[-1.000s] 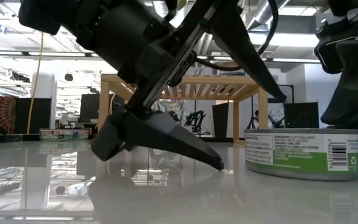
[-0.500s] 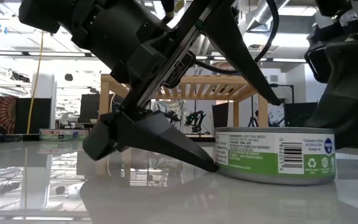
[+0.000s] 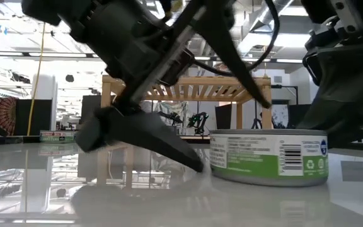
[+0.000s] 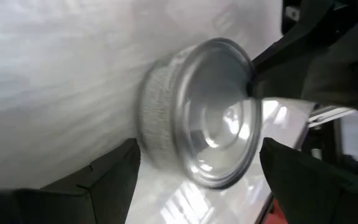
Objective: Stack canned seafood by type on shelf
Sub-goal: Put the green tuna can on the shelf
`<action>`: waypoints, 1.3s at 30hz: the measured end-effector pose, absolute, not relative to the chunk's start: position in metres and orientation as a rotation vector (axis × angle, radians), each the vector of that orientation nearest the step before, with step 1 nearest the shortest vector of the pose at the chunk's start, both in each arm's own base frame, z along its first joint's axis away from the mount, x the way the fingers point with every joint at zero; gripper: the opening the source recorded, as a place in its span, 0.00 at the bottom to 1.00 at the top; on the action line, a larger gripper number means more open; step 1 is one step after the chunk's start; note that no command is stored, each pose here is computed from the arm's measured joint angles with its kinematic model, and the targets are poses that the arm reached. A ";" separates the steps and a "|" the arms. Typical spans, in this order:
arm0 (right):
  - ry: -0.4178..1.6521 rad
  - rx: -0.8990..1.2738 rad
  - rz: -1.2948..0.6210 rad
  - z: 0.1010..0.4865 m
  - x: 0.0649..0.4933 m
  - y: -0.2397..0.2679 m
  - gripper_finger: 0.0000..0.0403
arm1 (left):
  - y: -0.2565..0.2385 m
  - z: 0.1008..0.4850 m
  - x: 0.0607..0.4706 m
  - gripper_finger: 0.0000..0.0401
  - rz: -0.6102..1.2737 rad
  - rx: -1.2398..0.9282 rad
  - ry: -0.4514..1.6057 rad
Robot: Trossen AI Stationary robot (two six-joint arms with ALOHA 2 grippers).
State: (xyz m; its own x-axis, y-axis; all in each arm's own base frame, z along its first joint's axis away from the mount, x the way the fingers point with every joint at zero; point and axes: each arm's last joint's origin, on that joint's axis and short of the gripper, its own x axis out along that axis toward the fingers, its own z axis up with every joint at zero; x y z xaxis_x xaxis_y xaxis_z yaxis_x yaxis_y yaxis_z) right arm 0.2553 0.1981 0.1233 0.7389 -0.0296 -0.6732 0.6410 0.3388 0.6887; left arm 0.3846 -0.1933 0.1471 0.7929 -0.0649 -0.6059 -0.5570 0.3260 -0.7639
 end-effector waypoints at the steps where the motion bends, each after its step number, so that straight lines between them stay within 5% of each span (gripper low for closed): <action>1: 0.625 1.154 -0.476 0.123 0.255 0.198 0.23 | -0.192 0.149 0.383 0.79 0.363 -1.202 0.617; 14: 0.622 1.124 -0.449 0.124 0.257 0.198 0.09 | -0.192 0.157 0.379 0.79 0.397 -1.262 0.598; 39: 0.630 1.117 -0.445 0.124 0.257 0.197 0.09 | -0.209 0.136 0.387 0.79 0.311 -1.427 0.605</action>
